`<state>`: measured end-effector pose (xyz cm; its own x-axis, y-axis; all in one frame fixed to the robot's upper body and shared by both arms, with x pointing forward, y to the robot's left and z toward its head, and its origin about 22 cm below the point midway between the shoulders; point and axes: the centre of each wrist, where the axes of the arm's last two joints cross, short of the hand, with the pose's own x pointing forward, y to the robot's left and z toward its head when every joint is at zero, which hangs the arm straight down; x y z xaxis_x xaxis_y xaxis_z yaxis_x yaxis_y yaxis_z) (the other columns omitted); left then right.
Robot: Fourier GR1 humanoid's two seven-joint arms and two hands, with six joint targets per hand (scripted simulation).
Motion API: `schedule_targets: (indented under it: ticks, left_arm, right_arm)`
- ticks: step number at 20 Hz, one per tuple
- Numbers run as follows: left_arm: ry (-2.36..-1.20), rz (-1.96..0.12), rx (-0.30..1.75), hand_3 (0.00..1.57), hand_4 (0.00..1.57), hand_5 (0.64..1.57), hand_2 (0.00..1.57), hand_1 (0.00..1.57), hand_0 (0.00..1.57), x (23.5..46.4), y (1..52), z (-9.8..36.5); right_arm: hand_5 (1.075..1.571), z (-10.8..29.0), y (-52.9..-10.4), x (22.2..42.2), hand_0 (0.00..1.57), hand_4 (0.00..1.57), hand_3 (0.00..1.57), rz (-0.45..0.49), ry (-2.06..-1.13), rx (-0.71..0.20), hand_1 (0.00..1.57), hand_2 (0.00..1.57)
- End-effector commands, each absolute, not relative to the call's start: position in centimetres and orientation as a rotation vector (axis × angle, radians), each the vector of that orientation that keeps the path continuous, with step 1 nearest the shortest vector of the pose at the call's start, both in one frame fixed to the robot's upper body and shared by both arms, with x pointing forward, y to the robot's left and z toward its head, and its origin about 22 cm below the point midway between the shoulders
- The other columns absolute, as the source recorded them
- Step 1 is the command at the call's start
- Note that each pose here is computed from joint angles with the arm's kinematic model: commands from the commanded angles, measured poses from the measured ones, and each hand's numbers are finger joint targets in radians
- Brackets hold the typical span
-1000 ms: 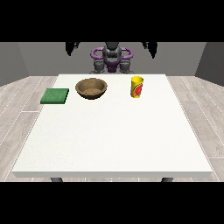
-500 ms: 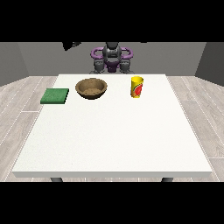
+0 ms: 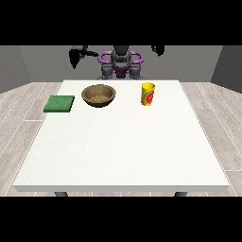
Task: Pick the cup and pour the ball into the bowl, then pick the bowl and place it on the pad
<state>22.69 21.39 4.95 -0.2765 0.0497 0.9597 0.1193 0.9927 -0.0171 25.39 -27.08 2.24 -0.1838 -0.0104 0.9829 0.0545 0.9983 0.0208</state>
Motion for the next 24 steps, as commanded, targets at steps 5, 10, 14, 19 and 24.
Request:
schedule_targets:
  ticks: [5, 10, 14, 19, 24]
  left_arm:
    - [-1.974, -0.106, 0.024, 0.0, 0.0, 1.254, 0.0, 0.0, 0.0, 27.6, 23.7, 5.0]
    - [-1.975, -0.113, 0.056, 0.0, 0.0, 1.257, 0.0, 0.0, 0.0, 29.8, 25.7, 3.7]
    - [-1.972, -0.089, 0.088, 0.0, 0.0, 1.259, 0.0, 0.0, 0.0, 30.4, 25.6, 0.5]
    - [-1.997, -0.087, 0.132, 0.0, 0.0, 1.233, 0.0, 0.0, 0.0, 31.1, 26.4, -1.1]
    - [-1.895, -0.072, 0.108, 0.0, 0.0, 1.276, 0.0, 0.0, 0.0, 30.7, 25.0, -4.5]
  right_arm:
    - [1.559, 4.6, -29.0, 29.6, 0.0, 0.0, 0.0, -0.012, -1.919, 0.0, 0.0, 0.0]
    - [1.56, 2.6, -29.9, 29.9, 0.0, 0.0, 0.0, 0.008, -1.913, -0.025, 0.0, 0.0]
    - [1.562, 3.0, -31.2, 30.1, 0.0, 0.0, 0.0, 0.034, -1.928, 0.024, 0.0, 0.0]
    - [1.563, 1.5, -33.7, 29.9, 0.0, 0.0, 0.0, -0.001, -1.92, 0.021, 0.0, 0.0]
    - [1.559, 0.9, -36.4, 29.3, 0.0, 0.0, 0.0, -0.004, -1.843, 0.018, 0.0, 0.0]
